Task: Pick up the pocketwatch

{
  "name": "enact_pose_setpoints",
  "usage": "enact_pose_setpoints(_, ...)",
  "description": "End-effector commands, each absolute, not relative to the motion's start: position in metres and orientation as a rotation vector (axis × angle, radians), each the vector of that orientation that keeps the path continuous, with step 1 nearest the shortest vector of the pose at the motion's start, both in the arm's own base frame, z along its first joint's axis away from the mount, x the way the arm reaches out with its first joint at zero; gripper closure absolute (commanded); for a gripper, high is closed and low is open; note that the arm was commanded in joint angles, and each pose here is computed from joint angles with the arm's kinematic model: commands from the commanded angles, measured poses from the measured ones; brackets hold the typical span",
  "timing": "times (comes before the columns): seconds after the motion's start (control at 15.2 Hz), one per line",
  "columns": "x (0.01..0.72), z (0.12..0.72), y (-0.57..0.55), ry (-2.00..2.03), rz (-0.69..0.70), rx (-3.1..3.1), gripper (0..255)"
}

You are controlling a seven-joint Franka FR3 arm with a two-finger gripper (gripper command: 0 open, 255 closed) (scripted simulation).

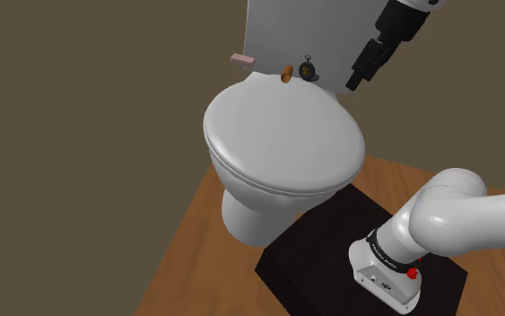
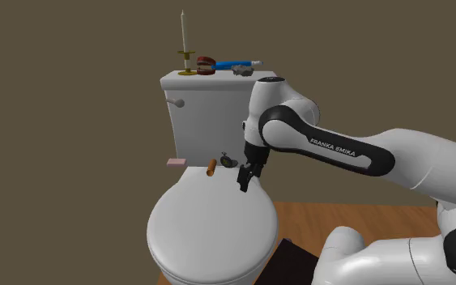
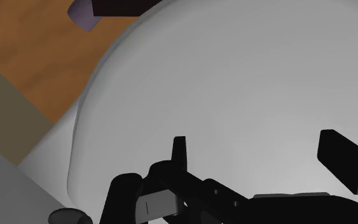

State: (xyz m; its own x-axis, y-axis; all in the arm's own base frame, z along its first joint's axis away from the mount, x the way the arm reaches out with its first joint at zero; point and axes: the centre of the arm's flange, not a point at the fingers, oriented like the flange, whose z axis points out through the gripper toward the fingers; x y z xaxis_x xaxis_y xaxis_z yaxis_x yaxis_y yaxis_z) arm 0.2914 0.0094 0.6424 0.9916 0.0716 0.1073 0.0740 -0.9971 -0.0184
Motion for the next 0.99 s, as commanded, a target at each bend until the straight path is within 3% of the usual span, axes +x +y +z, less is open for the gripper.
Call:
enact_pose_setpoints(0.0,0.291,0.642,0.009,-0.114,-0.166,-3.113,0)
enact_pose_setpoints(0.92,0.438,0.607,-0.099,-0.162,-0.095,-3.157,0)
